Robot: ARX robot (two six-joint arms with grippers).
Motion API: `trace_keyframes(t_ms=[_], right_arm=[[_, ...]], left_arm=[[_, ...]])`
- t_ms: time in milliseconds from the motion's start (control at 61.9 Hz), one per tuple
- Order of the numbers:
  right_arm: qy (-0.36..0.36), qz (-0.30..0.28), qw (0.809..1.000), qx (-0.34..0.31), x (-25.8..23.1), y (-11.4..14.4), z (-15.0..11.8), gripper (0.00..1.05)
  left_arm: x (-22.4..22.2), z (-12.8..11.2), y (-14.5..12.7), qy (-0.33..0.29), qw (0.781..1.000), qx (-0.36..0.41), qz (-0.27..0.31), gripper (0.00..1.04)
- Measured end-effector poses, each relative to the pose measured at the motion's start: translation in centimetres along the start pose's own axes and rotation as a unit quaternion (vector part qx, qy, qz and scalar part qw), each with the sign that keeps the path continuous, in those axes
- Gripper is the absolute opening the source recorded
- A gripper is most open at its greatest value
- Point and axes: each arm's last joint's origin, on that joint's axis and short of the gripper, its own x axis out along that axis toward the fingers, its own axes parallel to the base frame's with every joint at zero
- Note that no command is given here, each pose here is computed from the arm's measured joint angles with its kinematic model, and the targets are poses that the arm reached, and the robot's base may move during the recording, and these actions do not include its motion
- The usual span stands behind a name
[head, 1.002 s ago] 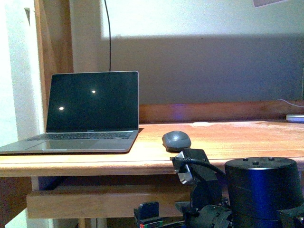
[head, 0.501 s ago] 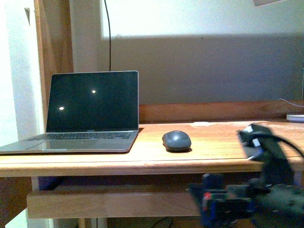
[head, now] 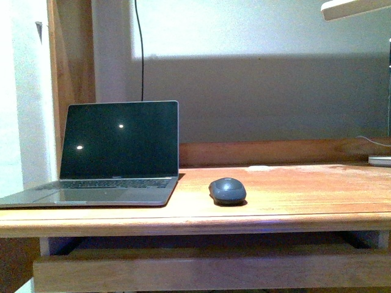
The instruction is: Place mouse
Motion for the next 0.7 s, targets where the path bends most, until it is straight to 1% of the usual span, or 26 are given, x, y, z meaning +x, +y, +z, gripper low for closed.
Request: trace_keyframes(t_ms=[129,243,307,404,566,598,647,663,695], right_arm=[[0.004,0.012,1.000,0.029,-2.7,1.4,-1.4,0.97],[-0.001,0.015,0.999,0.036,-4.2,2.7,-2.9,0.97],[0.003,0.007,0.999,0.042,-4.1,2.8,-4.0,0.97],[0.031,-0.011,0.998,0.048,-3.9,2.5,-5.9,0.97],[0.032,-0.013,0.998,0.044,-3.9,2.5,-6.1,0.97],[0.024,-0.028,0.999,0.030,-3.8,2.5,-6.1,0.96],[-0.013,-0.111,0.993,-0.033,-3.8,2.6,-6.1,0.86],[-0.024,-0.151,0.985,-0.076,-3.9,2.5,-6.1,0.82],[-0.035,-0.197,0.973,-0.115,-4.1,2.2,-6.0,0.75]], left_arm=[[0.0,0.0,0.0,0.000,1.000,0.000,0.000,0.97],[0.0,0.0,0.0,0.000,1.000,0.000,0.000,0.97],[0.0,0.0,0.0,0.000,1.000,0.000,0.000,0.97],[0.0,0.0,0.0,0.000,1.000,0.000,0.000,0.97],[0.0,0.0,0.0,0.000,1.000,0.000,0.000,0.97],[0.0,0.0,0.0,0.000,1.000,0.000,0.000,0.97],[0.0,0.0,0.0,0.000,1.000,0.000,0.000,0.97],[0.0,0.0,0.0,0.000,1.000,0.000,0.000,0.97],[0.0,0.0,0.0,0.000,1.000,0.000,0.000,0.97]])
